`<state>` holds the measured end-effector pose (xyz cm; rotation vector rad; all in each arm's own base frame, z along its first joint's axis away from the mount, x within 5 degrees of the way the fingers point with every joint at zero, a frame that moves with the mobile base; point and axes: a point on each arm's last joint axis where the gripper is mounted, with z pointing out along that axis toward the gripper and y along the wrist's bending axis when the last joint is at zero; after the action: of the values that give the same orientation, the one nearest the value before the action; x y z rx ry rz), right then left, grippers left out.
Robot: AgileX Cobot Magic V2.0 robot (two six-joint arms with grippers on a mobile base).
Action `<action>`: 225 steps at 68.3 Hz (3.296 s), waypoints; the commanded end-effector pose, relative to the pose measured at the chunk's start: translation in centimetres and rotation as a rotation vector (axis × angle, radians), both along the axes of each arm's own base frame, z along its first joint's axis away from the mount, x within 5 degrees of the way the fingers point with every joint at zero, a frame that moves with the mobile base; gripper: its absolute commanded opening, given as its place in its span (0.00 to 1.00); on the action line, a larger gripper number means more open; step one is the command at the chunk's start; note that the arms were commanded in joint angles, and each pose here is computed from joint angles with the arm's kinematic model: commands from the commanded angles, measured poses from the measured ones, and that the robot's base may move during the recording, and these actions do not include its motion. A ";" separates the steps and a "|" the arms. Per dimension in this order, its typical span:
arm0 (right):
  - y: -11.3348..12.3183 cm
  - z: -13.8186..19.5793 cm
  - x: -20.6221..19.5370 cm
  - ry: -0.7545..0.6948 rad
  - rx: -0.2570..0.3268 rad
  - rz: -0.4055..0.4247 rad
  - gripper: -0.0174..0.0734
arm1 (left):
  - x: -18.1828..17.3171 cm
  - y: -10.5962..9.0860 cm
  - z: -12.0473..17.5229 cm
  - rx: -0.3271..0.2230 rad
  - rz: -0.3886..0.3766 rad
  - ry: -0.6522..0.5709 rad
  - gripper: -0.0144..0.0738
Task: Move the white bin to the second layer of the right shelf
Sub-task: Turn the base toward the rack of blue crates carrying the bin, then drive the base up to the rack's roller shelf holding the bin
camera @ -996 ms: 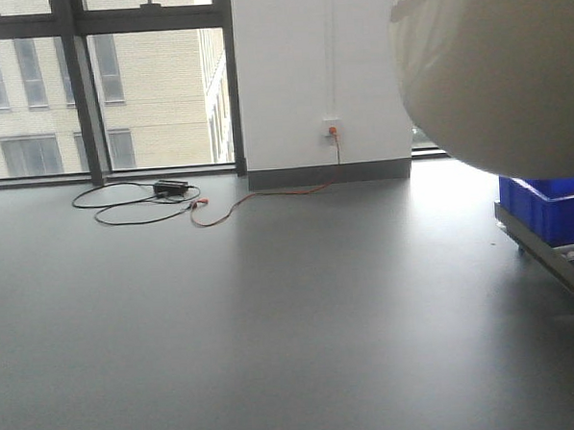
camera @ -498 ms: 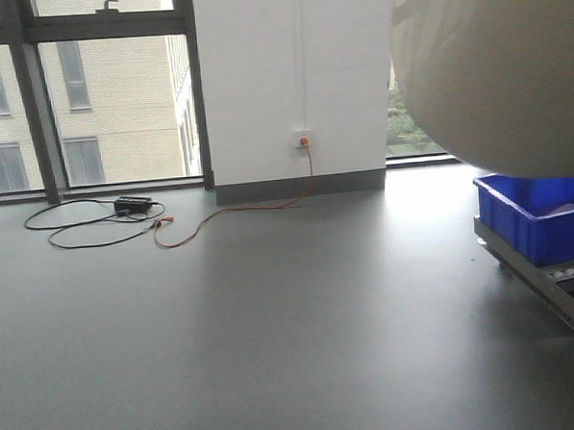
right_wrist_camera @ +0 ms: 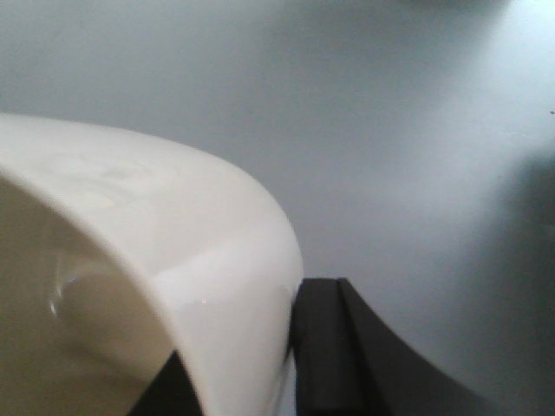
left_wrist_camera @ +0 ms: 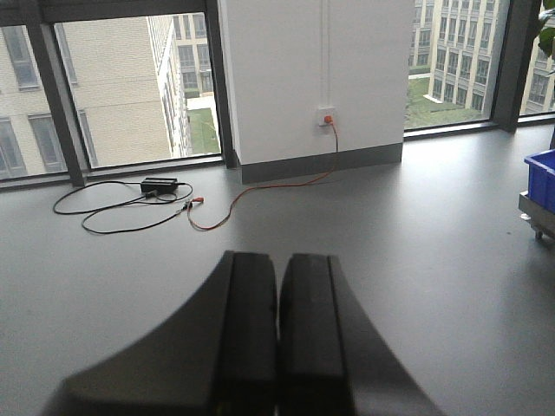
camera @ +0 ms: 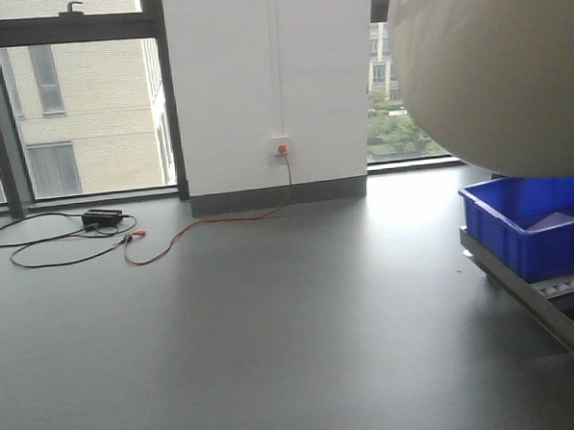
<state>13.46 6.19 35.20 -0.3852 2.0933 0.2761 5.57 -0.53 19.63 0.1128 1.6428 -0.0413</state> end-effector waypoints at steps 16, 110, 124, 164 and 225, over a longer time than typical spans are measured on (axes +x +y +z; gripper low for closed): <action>0.0 1.8 0.2 -0.115 0.048 0.000 0.25 | 0.1 0.0 -0.4 -0.009 -0.006 -0.062 0.26; 0.0 1.8 0.2 -0.115 0.048 0.000 0.25 | 0.1 0.0 -0.4 -0.009 -0.006 -0.062 0.26; 0.0 1.8 0.2 -0.115 0.048 0.000 0.25 | 0.1 0.0 -0.4 -0.009 -0.006 -0.062 0.26; 0.0 1.8 0.2 -0.115 0.048 0.000 0.25 | 0.1 0.0 -0.4 -0.009 -0.006 -0.062 0.26; 0.0 1.8 0.2 -0.115 0.048 0.000 0.25 | 0.1 0.0 -0.4 -0.009 -0.006 -0.062 0.26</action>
<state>13.45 6.18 35.19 -0.3854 2.0950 0.2757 5.57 -0.53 19.63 0.1128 1.6428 -0.0413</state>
